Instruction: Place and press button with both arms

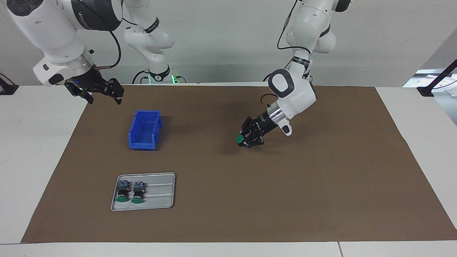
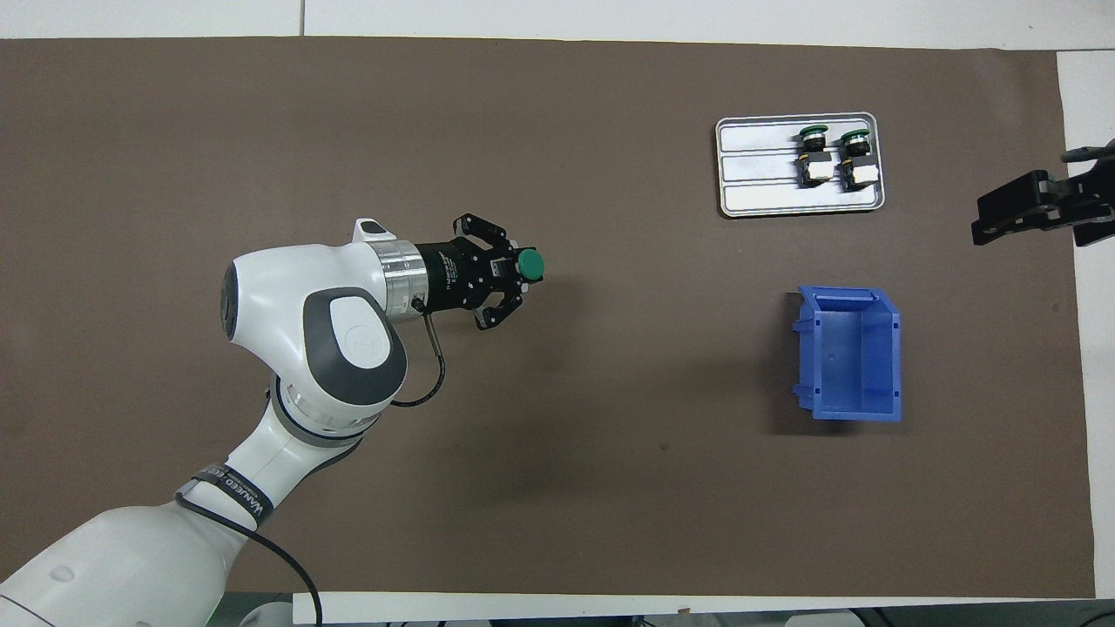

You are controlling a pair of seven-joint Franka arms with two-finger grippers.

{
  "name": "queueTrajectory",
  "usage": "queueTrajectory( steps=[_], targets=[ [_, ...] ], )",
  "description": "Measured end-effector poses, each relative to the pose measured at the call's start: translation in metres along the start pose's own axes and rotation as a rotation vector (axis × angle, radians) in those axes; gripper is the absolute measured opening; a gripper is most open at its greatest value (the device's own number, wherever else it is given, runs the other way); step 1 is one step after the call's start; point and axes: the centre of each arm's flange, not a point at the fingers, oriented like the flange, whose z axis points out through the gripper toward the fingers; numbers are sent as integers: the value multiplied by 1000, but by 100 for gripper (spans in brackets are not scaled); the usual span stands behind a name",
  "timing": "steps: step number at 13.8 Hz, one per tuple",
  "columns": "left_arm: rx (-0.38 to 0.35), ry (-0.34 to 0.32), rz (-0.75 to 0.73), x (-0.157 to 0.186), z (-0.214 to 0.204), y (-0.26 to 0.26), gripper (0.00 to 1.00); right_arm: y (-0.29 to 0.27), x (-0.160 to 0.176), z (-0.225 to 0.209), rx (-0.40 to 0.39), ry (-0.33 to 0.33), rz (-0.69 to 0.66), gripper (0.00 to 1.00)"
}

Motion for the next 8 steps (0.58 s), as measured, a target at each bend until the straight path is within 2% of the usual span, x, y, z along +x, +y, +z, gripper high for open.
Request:
queueTrajectory(
  steps=[3, 5, 8],
  targets=[
    [54, -22, 19, 1, 2, -3, 33, 0, 0, 0, 0, 0, 0, 98],
    [103, -63, 57, 8, 2, -3, 33, 0, 0, 0, 0, 0, 0, 98],
    [128, -133, 67, 26, -1, 3, 33, 0, 0, 0, 0, 0, 0, 98]
  ],
)
